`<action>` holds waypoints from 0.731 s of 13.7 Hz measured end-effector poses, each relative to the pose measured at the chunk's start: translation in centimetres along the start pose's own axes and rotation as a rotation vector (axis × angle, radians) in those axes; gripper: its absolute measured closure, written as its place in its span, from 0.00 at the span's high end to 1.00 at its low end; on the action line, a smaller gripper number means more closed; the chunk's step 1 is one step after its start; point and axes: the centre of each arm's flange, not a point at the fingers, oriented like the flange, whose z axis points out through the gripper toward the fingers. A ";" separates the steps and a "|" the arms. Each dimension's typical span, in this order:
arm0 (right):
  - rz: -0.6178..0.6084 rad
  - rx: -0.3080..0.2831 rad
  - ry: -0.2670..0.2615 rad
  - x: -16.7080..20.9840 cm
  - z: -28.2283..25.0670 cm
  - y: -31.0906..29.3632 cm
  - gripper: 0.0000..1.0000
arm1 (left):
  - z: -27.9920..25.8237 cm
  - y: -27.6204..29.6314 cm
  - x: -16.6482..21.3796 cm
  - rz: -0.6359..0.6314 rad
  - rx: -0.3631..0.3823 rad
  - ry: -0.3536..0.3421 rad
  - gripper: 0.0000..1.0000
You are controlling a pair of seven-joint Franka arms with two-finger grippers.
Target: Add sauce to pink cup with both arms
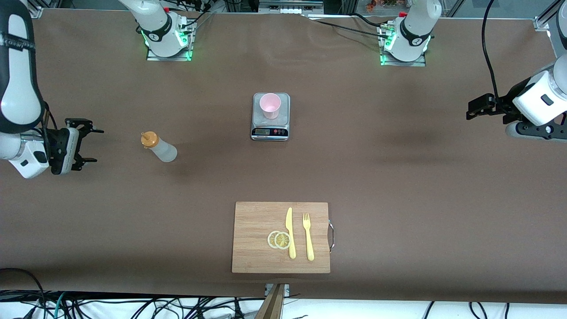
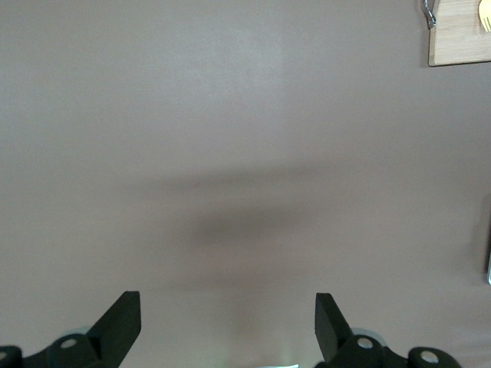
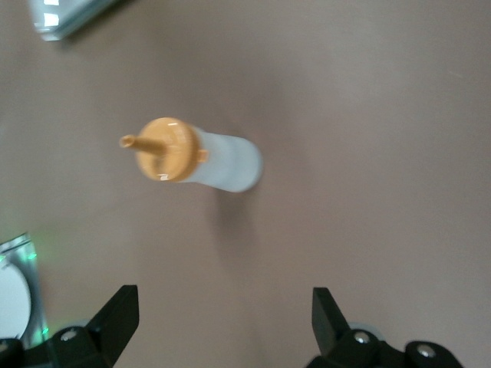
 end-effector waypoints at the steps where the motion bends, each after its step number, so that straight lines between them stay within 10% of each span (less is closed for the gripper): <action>1: 0.064 -0.029 -0.024 0.5 -0.7 -0.5 1.00 | 0.0 0.0 0.0 0.000 0.000 0.000 1.00; 5: 0.336 -0.131 -0.117 3.5 -2.6 -2.9 1.00 | 0.1 0.0 0.0 0.000 0.000 -0.002 1.00; 10: 0.694 -0.195 -0.090 6.3 -3.8 -4.9 1.00 | 0.2 0.0 0.1 0.000 0.000 -0.004 1.00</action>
